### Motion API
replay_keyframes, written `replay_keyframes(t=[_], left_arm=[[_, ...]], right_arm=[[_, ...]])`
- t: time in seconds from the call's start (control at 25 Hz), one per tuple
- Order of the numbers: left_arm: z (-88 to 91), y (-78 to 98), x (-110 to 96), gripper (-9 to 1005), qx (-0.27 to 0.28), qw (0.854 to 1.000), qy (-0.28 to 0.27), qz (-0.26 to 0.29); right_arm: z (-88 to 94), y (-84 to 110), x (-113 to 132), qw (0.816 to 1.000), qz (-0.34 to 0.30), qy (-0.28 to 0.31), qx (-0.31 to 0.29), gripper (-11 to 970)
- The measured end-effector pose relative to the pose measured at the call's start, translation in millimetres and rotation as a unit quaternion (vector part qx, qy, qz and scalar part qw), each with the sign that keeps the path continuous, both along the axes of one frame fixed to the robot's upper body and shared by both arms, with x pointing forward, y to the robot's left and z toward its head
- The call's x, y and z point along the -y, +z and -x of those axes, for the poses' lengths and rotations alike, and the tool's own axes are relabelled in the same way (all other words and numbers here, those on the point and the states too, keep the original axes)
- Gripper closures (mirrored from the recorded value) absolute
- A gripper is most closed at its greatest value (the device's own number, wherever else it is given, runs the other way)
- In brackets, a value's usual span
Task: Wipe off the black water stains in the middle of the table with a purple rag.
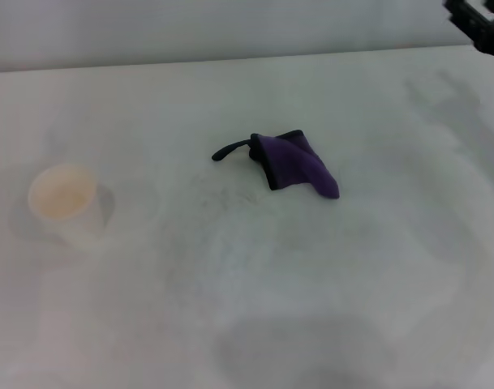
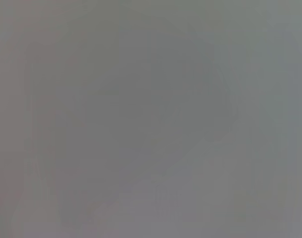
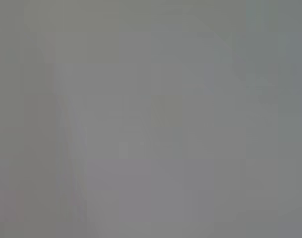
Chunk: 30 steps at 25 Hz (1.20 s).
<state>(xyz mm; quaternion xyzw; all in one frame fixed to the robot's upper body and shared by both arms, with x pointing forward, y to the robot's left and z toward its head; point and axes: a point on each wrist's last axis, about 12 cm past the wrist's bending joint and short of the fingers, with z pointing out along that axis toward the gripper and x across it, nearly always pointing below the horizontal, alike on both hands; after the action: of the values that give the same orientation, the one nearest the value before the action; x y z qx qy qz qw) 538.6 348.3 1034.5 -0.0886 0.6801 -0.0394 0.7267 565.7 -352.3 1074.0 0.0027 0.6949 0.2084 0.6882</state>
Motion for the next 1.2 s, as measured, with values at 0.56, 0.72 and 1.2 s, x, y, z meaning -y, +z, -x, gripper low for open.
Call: replay_keyframes(t=[0.56,0.72,1.2], left_arm=[[0.3,-2.9,5,112,-0.007,1.000,-0.004,0.003],[5.3,0.0,5,112,0.016,1.000,-0.005,0.007],[12.1,-3.6,9,112,0.020,1.000,-0.011,0.021]], right_arm=[[11.3,-36.1,13,0.976,0.190,-0.104,-0.029,124],[14.5,-36.7,12,0.978,0.182,-0.101,-0.024,124],[29.8,-37.3,6,0.984,0.155,-0.083,0.011,124]])
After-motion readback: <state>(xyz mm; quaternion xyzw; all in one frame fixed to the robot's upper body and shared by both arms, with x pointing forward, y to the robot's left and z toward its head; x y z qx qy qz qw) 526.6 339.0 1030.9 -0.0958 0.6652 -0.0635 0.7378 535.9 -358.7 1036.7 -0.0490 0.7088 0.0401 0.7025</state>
